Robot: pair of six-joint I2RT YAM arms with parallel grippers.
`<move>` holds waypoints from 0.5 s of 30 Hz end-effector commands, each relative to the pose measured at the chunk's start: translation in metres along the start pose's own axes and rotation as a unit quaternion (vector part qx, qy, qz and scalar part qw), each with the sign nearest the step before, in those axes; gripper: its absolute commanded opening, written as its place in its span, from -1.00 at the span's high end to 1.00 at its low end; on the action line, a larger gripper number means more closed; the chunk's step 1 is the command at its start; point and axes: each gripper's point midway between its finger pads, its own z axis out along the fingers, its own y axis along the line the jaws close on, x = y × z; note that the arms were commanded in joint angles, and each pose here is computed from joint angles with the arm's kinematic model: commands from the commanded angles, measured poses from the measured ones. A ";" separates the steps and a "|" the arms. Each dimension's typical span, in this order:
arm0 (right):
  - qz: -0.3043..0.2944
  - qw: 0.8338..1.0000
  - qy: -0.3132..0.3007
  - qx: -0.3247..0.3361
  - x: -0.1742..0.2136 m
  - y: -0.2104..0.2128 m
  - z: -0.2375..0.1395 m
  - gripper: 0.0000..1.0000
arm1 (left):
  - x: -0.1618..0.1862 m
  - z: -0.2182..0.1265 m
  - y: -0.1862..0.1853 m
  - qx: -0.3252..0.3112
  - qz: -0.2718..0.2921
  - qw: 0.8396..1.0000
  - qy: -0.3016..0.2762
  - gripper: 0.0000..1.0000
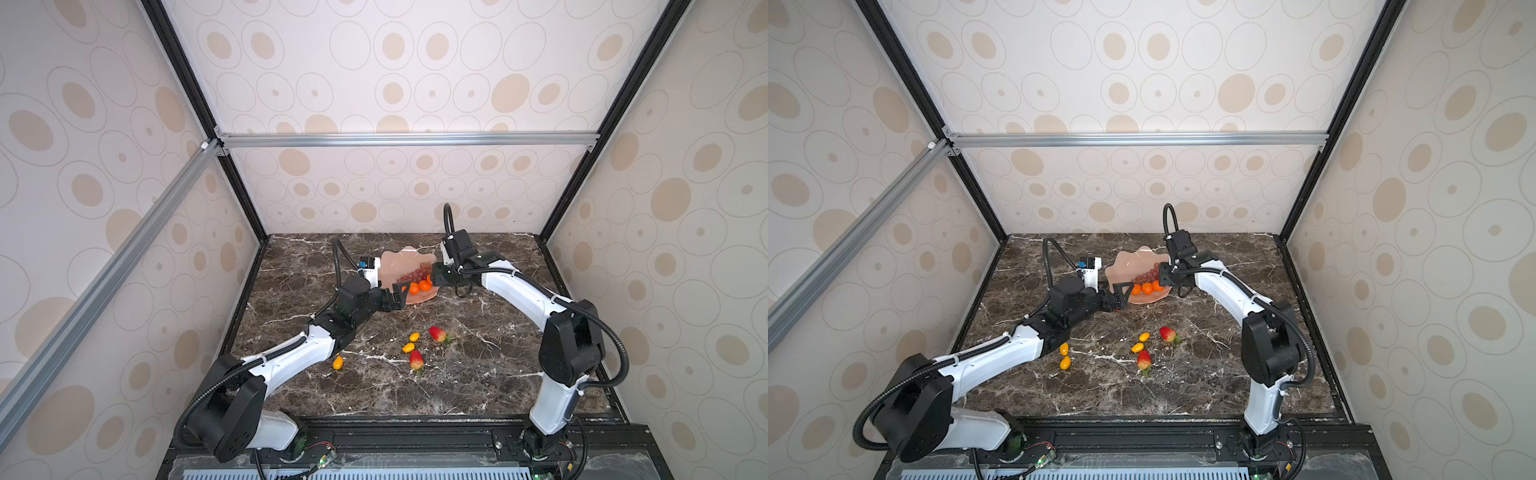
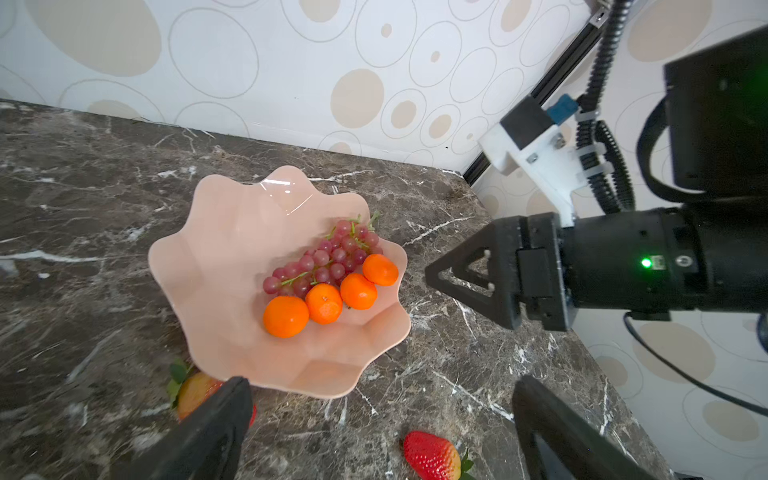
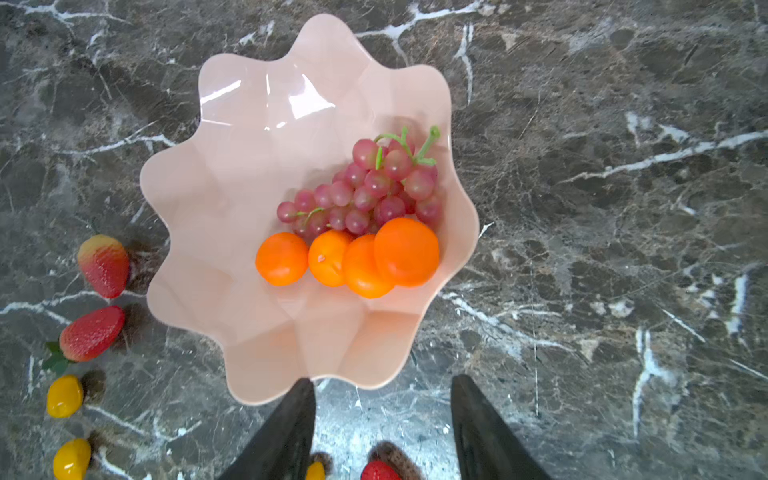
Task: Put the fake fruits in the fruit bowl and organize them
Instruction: 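Move the right gripper back toward the robot to a red strawberry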
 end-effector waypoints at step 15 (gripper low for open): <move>-0.024 0.997 0.074 0.009 0.128 -0.008 -0.030 -0.05 | 0.055 -0.045 0.011 -0.026 0.042 0.997 0.056 -0.97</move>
